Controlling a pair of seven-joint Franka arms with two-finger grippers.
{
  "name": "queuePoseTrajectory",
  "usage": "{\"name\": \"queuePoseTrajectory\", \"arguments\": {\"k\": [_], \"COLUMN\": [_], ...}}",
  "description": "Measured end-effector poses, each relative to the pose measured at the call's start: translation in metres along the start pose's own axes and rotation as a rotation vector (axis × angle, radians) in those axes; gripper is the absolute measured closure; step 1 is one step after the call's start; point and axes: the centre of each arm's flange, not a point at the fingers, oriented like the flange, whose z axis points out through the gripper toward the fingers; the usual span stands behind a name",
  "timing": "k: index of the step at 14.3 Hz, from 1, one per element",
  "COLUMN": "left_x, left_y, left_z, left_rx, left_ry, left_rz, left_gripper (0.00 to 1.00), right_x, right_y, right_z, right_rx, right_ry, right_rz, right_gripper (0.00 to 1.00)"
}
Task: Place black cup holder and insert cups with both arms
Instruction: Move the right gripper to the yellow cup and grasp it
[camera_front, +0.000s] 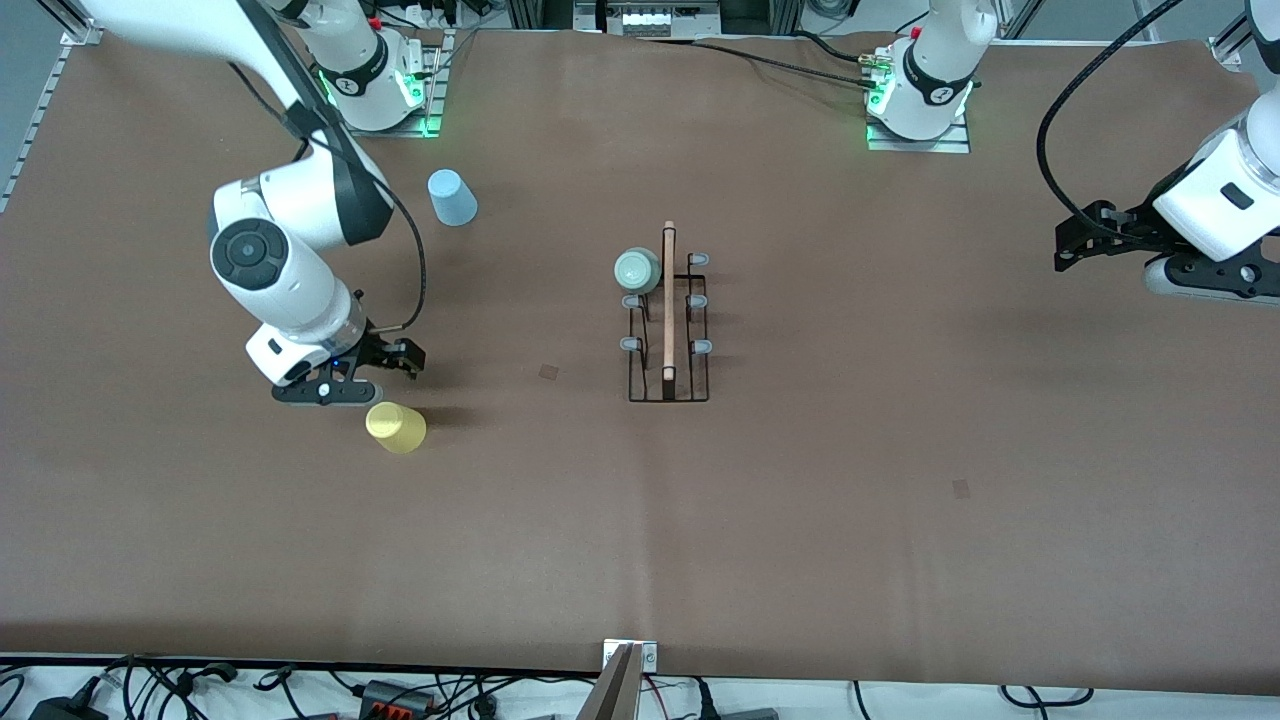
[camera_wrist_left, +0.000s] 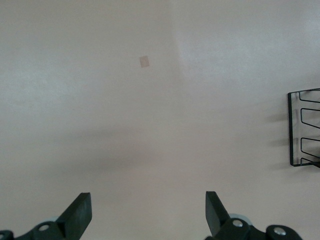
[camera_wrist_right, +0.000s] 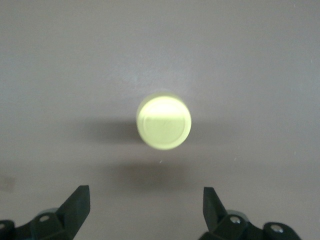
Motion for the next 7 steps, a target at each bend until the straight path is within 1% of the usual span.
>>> {"name": "queuePoseTrajectory", "arguments": {"k": [3,7], "left_x": [-0.020,-0.024], "left_y": [0.002,-0.003], "left_z": [0.003,0.004], "left_rx": [0.003,-0.029], "left_ry": [-0.001,0.018], "left_rz": [0.029,0.044], "left_gripper": [0.00,0.00], "right_x": [0.006,0.012], "right_y": [0.005,0.017], "right_z": [0.020,0.062], "right_rx": [-0.002,0.008], "right_ry": [0.049,0.110], "right_rz": [-0.036,-0.075], "right_gripper": [0.00,0.00]}}
